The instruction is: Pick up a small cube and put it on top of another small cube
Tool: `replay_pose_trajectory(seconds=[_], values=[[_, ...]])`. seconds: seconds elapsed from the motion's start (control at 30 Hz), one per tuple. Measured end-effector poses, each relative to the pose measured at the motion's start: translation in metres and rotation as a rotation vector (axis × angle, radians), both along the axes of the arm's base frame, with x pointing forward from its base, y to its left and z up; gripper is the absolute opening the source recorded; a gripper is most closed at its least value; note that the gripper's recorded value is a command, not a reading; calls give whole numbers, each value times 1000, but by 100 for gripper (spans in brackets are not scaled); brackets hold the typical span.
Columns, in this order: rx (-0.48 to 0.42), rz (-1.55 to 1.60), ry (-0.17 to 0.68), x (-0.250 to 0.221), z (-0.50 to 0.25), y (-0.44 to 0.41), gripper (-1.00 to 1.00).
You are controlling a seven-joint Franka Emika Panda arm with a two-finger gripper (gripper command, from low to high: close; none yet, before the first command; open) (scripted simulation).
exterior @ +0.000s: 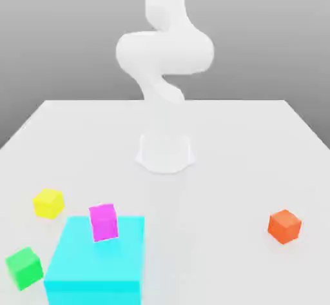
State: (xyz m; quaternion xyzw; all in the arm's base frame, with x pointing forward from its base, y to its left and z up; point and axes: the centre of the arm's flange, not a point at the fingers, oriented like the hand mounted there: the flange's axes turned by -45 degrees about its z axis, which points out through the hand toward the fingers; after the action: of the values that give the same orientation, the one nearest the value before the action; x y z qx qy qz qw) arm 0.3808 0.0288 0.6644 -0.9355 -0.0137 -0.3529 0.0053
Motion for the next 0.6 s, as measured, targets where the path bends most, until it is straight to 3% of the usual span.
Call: replay_pose_trajectory(seconds=[0.13,0.3,0.47,0.6], values=[[-23,70,128,40,-83,51,0],[-58,161,280,56,-190,114,0],[-99,256,430,38,-298,171,0],[-139,348,550,-1,-380,214,0]])
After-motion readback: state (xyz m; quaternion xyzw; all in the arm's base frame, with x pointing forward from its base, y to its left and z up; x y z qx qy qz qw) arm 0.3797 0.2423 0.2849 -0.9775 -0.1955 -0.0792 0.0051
